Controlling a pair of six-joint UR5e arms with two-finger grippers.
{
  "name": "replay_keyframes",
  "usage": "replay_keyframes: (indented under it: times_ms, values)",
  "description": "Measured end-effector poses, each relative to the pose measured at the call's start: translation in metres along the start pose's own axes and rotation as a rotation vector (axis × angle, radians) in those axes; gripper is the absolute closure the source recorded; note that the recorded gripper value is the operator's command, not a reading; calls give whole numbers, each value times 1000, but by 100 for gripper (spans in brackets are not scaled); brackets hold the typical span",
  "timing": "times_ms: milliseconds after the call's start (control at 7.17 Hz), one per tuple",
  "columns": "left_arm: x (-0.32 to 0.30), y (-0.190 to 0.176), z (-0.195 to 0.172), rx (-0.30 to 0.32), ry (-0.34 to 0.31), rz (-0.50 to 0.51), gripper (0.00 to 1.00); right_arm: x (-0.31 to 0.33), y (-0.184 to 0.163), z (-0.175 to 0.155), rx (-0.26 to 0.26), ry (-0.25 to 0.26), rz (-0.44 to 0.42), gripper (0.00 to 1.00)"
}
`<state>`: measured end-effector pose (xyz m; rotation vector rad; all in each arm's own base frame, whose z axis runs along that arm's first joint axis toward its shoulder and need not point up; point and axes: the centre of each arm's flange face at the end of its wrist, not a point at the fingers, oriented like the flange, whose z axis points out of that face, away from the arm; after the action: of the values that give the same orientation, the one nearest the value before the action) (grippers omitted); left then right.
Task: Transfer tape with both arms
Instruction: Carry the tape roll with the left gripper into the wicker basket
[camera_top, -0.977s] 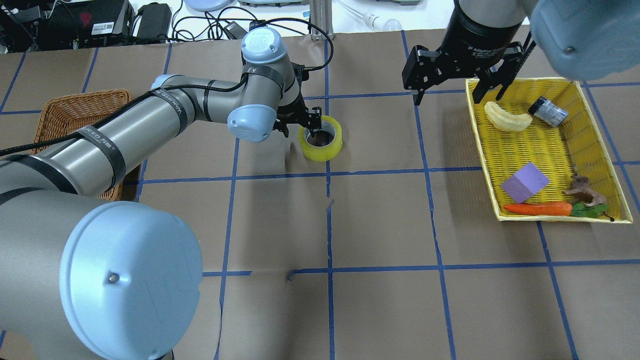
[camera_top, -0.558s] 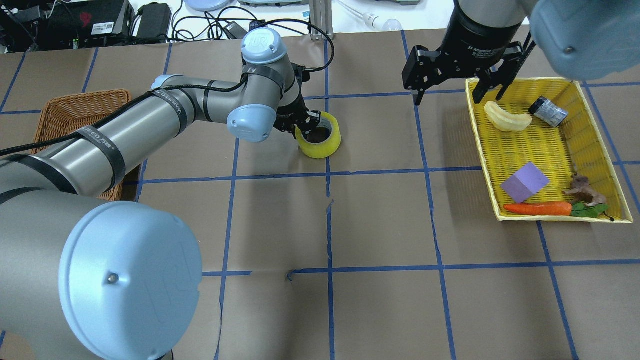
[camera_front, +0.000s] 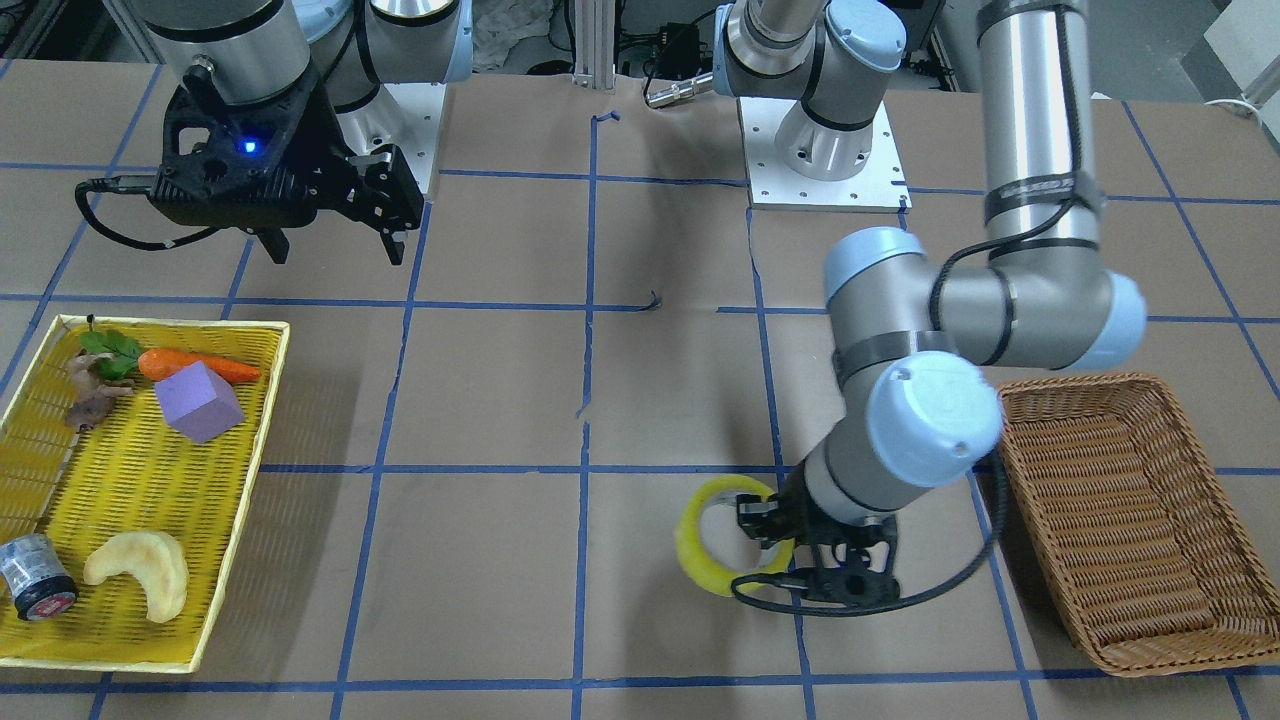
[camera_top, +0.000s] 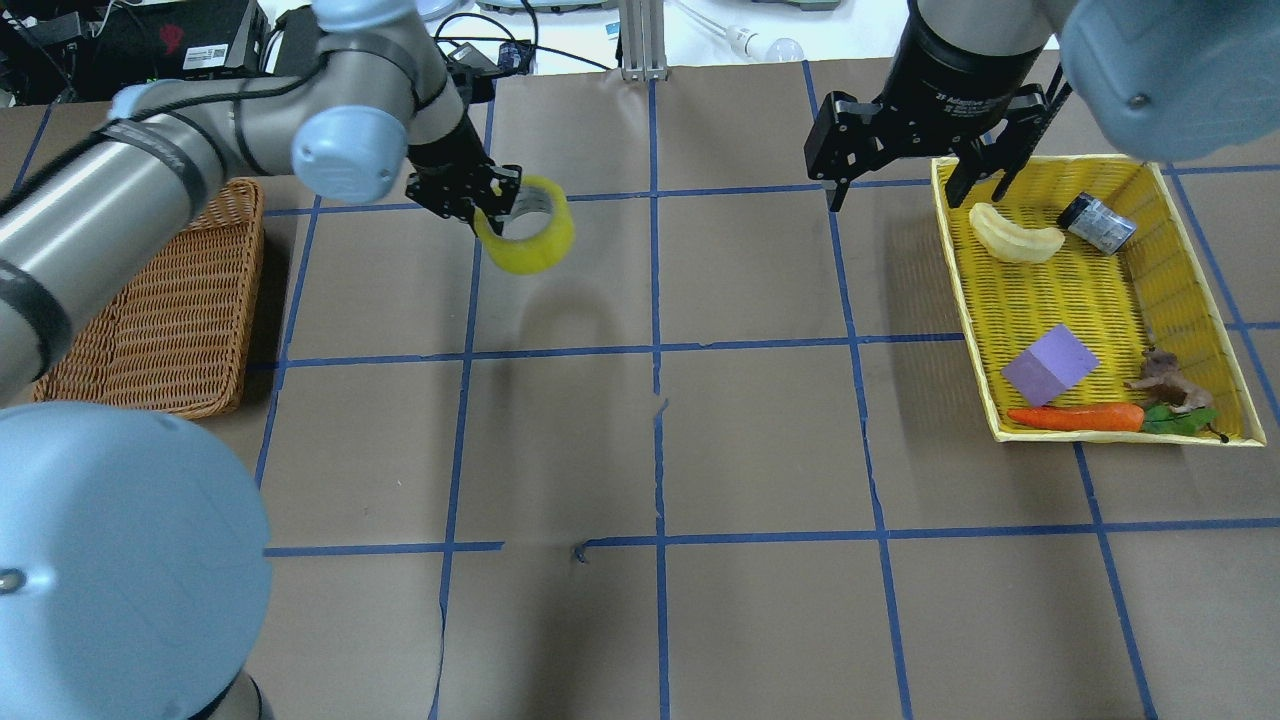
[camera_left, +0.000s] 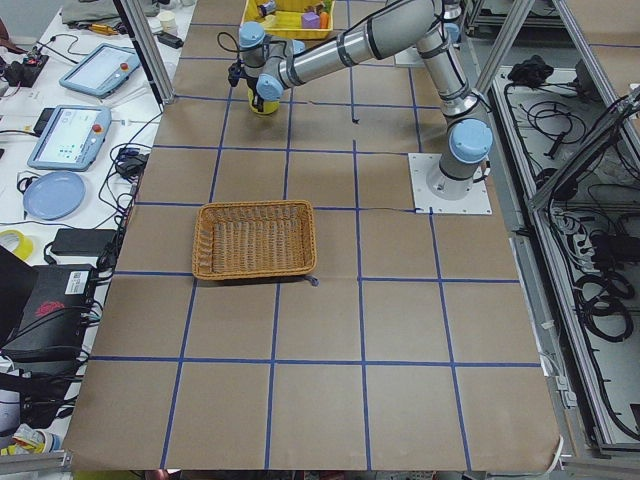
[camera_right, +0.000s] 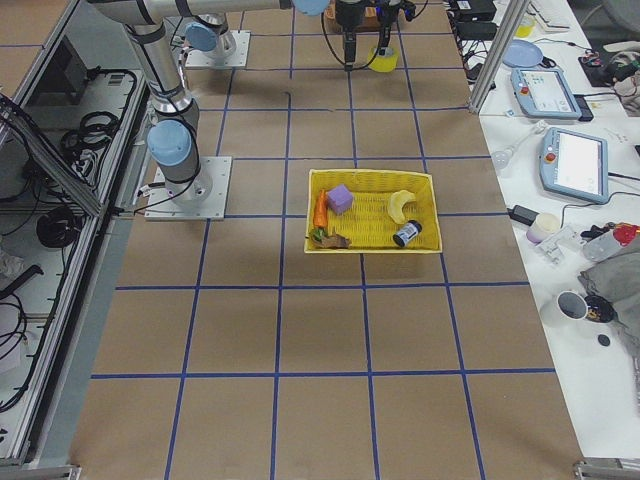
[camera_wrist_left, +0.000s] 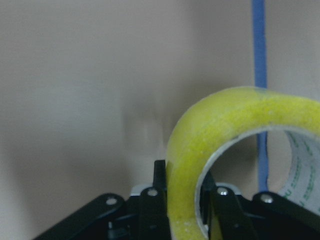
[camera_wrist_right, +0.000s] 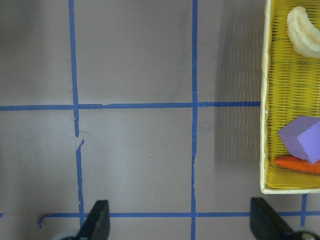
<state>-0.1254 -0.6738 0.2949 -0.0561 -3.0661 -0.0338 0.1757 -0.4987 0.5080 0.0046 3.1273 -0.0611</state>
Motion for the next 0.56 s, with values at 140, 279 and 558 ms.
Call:
replay_keyframes:
  times_ms: [140, 279, 558]
  values:
    - [-53, 7, -26, -14, -51, -13, 100, 0, 0, 0, 0, 1, 0, 0]
    - [-112, 17, -49, -25, -93, -14, 100, 0, 0, 0, 1, 1, 1, 0]
    - [-253, 47, -64, -42, -108, -5, 100, 0, 0, -1, 2, 0, 1, 0]
